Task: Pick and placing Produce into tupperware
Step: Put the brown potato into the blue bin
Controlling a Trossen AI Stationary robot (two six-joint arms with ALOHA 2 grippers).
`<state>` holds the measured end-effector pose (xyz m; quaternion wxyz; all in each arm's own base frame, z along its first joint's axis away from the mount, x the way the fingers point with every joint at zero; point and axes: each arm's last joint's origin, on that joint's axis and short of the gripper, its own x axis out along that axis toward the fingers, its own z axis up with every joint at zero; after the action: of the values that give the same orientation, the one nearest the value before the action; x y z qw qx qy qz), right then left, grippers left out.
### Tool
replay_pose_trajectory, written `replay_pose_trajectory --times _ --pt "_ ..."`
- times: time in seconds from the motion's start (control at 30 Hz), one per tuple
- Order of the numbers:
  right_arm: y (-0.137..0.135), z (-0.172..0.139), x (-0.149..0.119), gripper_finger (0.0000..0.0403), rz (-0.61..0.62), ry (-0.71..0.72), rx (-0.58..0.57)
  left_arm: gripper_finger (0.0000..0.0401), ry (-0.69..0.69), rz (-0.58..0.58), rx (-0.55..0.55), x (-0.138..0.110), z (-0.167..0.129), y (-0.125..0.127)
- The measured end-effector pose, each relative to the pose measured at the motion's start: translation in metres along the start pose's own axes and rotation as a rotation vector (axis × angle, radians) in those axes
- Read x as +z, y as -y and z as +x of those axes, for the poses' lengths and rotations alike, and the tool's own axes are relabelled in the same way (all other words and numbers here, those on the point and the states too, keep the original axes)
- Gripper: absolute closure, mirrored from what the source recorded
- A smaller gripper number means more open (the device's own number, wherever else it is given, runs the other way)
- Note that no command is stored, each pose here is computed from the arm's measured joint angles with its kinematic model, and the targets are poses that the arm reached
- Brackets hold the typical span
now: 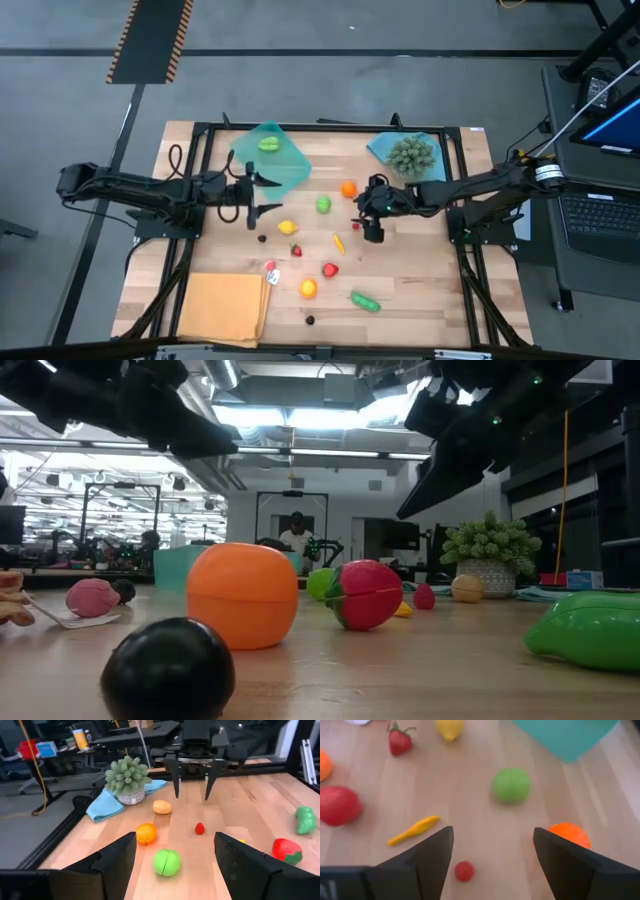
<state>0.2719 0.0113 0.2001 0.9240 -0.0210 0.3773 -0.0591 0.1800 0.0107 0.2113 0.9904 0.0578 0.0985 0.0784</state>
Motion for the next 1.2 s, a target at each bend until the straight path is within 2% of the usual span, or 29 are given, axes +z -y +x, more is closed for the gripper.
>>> replay_pose_trajectory --times 0.23,0.5,0.9,1.1,1.2 --pt "-0.001 -0.001 -0.005 0.0126 -0.039 -0.048 0.002 0.0146 -0.001 0.017 -0.016 0.0 0.0 0.003" --pt "0.0 -0.001 -0.009 0.0126 -0.019 -0.089 -0.003 0.0144 -0.001 0.01 -0.016 0.0 0.0 0.003" --pt "0.006 -0.004 -0.026 0.0126 -0.156 -0.276 -0.041 0.0145 -0.001 0.01 -0.015 0.0 0.0 0.003" --pt "0.01 -0.006 -0.03 0.0126 -0.276 -0.324 -0.138 0.0142 -0.001 0.011 -0.015 0.0 0.0 0.003" --pt "0.011 -0.006 -0.029 0.0126 -0.288 -0.327 -0.184 0.0142 -0.001 0.011 -0.015 0.0 0.0 0.003"
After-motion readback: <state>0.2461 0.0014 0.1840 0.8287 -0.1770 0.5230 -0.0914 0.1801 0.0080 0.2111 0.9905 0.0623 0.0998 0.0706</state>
